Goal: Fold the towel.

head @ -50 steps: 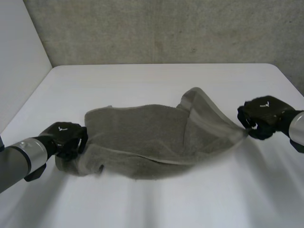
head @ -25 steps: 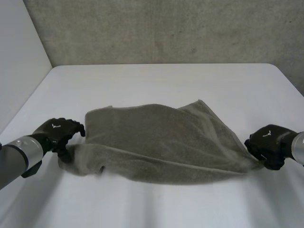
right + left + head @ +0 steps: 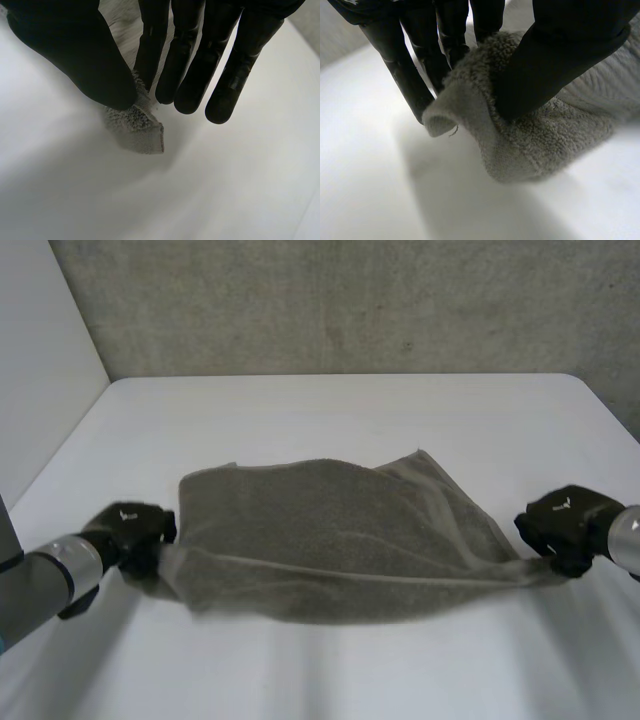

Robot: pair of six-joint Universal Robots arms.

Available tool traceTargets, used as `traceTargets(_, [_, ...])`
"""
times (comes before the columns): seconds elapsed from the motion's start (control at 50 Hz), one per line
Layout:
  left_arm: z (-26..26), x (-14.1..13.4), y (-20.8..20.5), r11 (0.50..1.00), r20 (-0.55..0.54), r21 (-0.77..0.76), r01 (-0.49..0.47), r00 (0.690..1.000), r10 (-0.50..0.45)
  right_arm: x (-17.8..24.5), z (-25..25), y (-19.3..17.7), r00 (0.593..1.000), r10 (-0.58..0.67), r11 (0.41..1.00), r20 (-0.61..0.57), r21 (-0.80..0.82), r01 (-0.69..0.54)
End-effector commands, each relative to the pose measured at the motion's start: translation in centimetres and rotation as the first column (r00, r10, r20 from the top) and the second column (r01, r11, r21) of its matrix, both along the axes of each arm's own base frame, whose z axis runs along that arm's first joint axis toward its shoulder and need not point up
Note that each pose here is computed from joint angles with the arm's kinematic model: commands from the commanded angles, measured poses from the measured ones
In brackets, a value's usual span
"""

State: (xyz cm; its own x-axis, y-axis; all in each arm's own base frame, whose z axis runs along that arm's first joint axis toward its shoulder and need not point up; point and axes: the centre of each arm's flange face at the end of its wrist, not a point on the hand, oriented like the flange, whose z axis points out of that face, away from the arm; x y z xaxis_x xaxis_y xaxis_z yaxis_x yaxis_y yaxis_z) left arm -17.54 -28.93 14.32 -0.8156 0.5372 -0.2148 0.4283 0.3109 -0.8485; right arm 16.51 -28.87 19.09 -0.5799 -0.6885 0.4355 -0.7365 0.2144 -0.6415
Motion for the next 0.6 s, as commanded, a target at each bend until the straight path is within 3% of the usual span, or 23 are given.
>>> traceTargets(0.02, [4.6, -1.0, -4.2, 0.947, -0.003, -0.321, -0.006, 1.0, 0.005, 3.4, 1.7, -2.8, 0.998, 0.062, 0.987, 0.018, -0.151, -0.059])
traceTargets(0.06, [7.4, -1.7, -6.5, 0.877, -0.015, -0.48, -0.023, 1.0, 0.018, 5.4, 4.0, -5.1, 0.997, 0.049, 0.951, 0.061, -0.307, -0.028])
traceTargets(0.08, [7.4, -1.7, -6.6, 0.877, -0.015, -0.481, -0.023, 1.0, 0.018, 5.4, 4.0, -5.2, 0.997, 0.049, 0.951, 0.062, -0.308, -0.028])
traceTargets(0.12, [10.9, -2.1, -9.2, 0.758, -0.051, -0.65, -0.052, 0.998, 0.025, 6.9, 8.2, -8.5, 0.988, 0.03, 0.838, 0.151, -0.543, 0.057])
traceTargets(0.14, [11.0, -2.1, -9.2, 0.758, -0.052, -0.651, -0.052, 0.998, 0.025, 6.9, 8.2, -8.5, 0.988, 0.03, 0.837, 0.151, -0.544, 0.058])
traceTargets(0.16, [12.8, -2.6, -10.4, 0.68, -0.07, -0.731, -0.058, 0.997, 0.009, 7.4, 10.9, -10.0, 0.975, 0.042, 0.741, 0.216, -0.661, 0.115])
traceTargets(0.18, [12.9, -2.6, -10.4, 0.679, -0.071, -0.732, -0.058, 0.997, 0.009, 7.5, 10.9, -10.0, 0.975, 0.042, 0.74, 0.217, -0.662, 0.115])
traceTargets(0.22, [16.9, -3.6, -11.6, 0.492, -0.111, -0.867, -0.083, 0.993, -0.029, 8.1, 15.9, -11.2, 0.924, 0.11, 0.548, 0.365, -0.798, 0.25])
traceTargets(0.24, [16.9, -3.6, -11.6, 0.491, -0.111, -0.867, -0.083, 0.993, -0.03, 8.1, 15.9, -11.2, 0.924, 0.11, 0.547, 0.366, -0.799, 0.251])
traceTargets(0.28, [19.5, -4.2, -11.6, 0.321, -0.156, -0.939, -0.12, 0.984, -0.087, 8.0, 20.1, -10.6, 0.848, 0.217, 0.387, 0.484, -0.84, 0.381])
traceTargets(0.3, [19.5, -4.2, -11.6, 0.321, -0.156, -0.939, -0.121, 0.984, -0.087, 8.0, 20.1, -10.5, 0.847, 0.218, 0.386, 0.485, -0.84, 0.381])
traceTargets(0.32, [20.3, -4.4, -11.3, 0.263, -0.181, -0.954, -0.146, 0.977, -0.114, 7.9, 21.0, -9.9, 0.82, 0.256, 0.356, 0.512, -0.839, 0.412])
traceTargets(0.36, [20.7, -4.5, -11.1, 0.232, -0.207, -0.957, -0.173, 0.969, -0.134, 7.8, 21.0, -9.4, 0.812, 0.265, 0.363, 0.52, -0.834, 0.416])
traceTargets(0.4, [20.5, -4.4, -10.6, 0.246, -0.235, -0.949, -0.196, 0.962, -0.141, 7.6, 20.4, -9.2, 0.816, 0.257, 0.383, 0.518, -0.829, 0.406])
traceTargets(0.44, [19.7, -3.7, -9.7, 0.302, -0.254, -0.931, -0.205, 0.958, -0.132, 8.0, 18.1, -8.6, 0.83, 0.24, 0.463, 0.503, -0.811, 0.357])
traceTargets(0.46, [19.7, -3.7, -9.7, 0.302, -0.254, -0.931, -0.205, 0.958, -0.131, 8.0, 18.0, -8.6, 0.83, 0.24, 0.464, 0.503, -0.811, 0.357])
traceTargets(0.48, [18.9, -3.5, -9.3, 0.339, -0.256, -0.919, -0.202, 0.959, -0.124, 8.0, 16.5, -8.4, 0.842, 0.217, 0.523, 0.494, -0.787, 0.327])
traceTargets(0.5, [18.9, -3.5, -9.3, 0.339, -0.256, -0.919, -0.202, 0.959, -0.124, 8.0, 14.7, -8.1, 0.854, 0.194, 0.596, 0.482, -0.75, 0.288])
traceTargets(0.52, [17.4, -3.5, -8.9, 0.395, -0.252, -0.899, -0.191, 0.962, -0.108, 8.0, 14.7, -8.1, 0.854, 0.194, 0.596, 0.482, -0.749, 0.288])
traceTargets(0.54, [15.4, -3.4, -8.5, 0.463, -0.243, -0.869, -0.176, 0.966, -0.089, 8.0, 12.9, -7.5, 0.867, 0.173, 0.669, 0.468, -0.701, 0.245])
traceTargets(0.56, [15.3, -3.4, -8.5, 0.464, -0.243, -0.868, -0.175, 0.966, -0.089, 8.0, 12.9, -7.5, 0.867, 0.173, 0.67, 0.468, -0.701, 0.245])
traceTargets(0.6, [11.3, -2.6, -7.6, 0.604, -0.205, -0.786, -0.13, 0.977, -0.057, 8.1, 9.3, -5.8, 0.893, 0.124, 0.811, 0.432, -0.562, 0.16])
